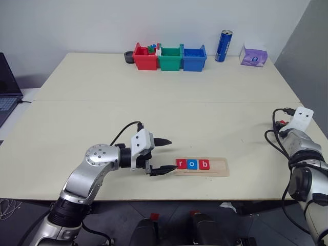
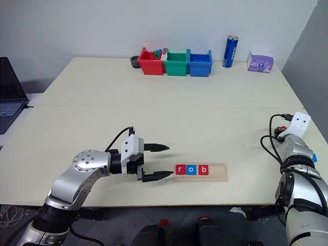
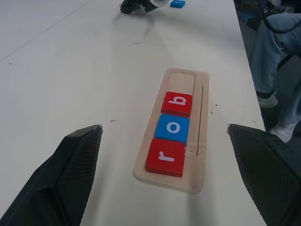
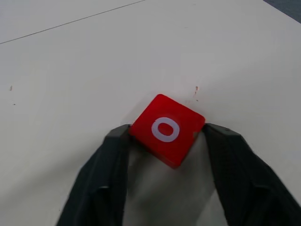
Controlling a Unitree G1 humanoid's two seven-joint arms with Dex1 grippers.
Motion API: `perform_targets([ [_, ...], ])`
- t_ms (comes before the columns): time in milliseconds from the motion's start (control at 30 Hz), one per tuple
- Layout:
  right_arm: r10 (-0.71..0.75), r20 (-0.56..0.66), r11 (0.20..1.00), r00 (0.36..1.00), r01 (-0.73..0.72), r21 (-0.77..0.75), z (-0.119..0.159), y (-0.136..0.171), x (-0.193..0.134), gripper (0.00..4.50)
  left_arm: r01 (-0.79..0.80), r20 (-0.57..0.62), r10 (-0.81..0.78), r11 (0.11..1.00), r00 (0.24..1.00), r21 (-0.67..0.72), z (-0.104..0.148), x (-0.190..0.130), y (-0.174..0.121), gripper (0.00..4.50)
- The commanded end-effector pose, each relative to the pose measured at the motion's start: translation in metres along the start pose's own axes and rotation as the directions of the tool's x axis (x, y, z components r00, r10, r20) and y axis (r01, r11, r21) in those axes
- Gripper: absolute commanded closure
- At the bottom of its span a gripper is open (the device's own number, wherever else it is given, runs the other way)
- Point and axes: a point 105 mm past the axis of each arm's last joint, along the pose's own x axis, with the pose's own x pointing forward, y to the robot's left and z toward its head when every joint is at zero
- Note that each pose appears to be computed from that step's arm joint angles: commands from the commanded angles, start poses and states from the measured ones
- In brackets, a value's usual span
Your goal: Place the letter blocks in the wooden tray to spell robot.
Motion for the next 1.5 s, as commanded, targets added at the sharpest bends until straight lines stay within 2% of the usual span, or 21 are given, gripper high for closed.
perform_targets([
  [33, -0.008, -0.074, 1.000, 0.997, 0.009, 0.009, -0.025, -0.005, -0.001, 3.18, 0.013, 0.007, -0.013, 0.999, 1.000, 0.039, 0.007, -0.001, -0.003, 0.00],
  [167, 0.067, -0.053, 0.997, 0.996, -0.069, -0.038, -0.019, 0.004, -0.001, 4.48, 0.008, 0.004, -0.008, 0.999, 1.000, 0.037, 0.005, -0.003, -0.004, 0.00],
  [400, 0.191, 0.022, 0.978, 0.981, -0.188, -0.085, 0.000, 0.021, -0.011, 4.48, 0.005, 0.002, -0.005, 0.999, 1.000, 0.033, 0.004, -0.005, -0.002, 0.00],
  [633, 0.292, 0.110, 0.952, 0.950, -0.277, -0.132, 0.003, 0.036, -0.042, 4.48, -0.002, 0.006, 0.002, 1.000, 1.000, 0.028, 0.003, -0.005, -0.001, 0.00],
  [733, 0.364, 0.155, 0.928, 0.918, -0.343, -0.146, 0.004, 0.048, -0.063, 3.92, -0.008, 0.005, 0.008, 1.000, 1.000, 0.022, 0.001, -0.006, -0.002, 0.00],
  [767, 0.395, 0.160, 0.915, 0.905, -0.372, -0.156, 0.003, 0.052, -0.071, 3.61, -0.010, 0.004, 0.010, 1.000, 1.000, 0.019, 0.000, -0.007, -0.003, 0.00],
  [933, 0.486, 0.171, 0.868, 0.857, -0.450, -0.211, -0.003, 0.071, -0.099, 1.88, -0.024, 0.000, 0.024, 1.000, 1.000, 0.009, -0.002, -0.009, -0.004, 0.00],
  [1100, 0.506, 0.184, 0.854, 0.843, -0.458, -0.249, -0.005, 0.075, -0.113, 0.03, -0.046, 0.000, 0.046, 0.999, 0.999, 0.010, -0.004, -0.011, -0.001, 0.00],
  [1333, 0.479, 0.297, 0.875, 0.826, -0.419, -0.245, 0.003, 0.063, -0.131, 0.03, -0.089, -0.001, 0.089, 0.996, 0.996, 0.000, -0.009, -0.015, 0.003, 0.00],
  [1500, 0.456, 0.303, 0.881, 0.837, -0.375, -0.288, -0.005, 0.053, -0.138, 0.03, -0.131, -0.001, 0.131, 0.991, 0.991, -0.001, -0.014, -0.017, 0.006, 0.00],
])
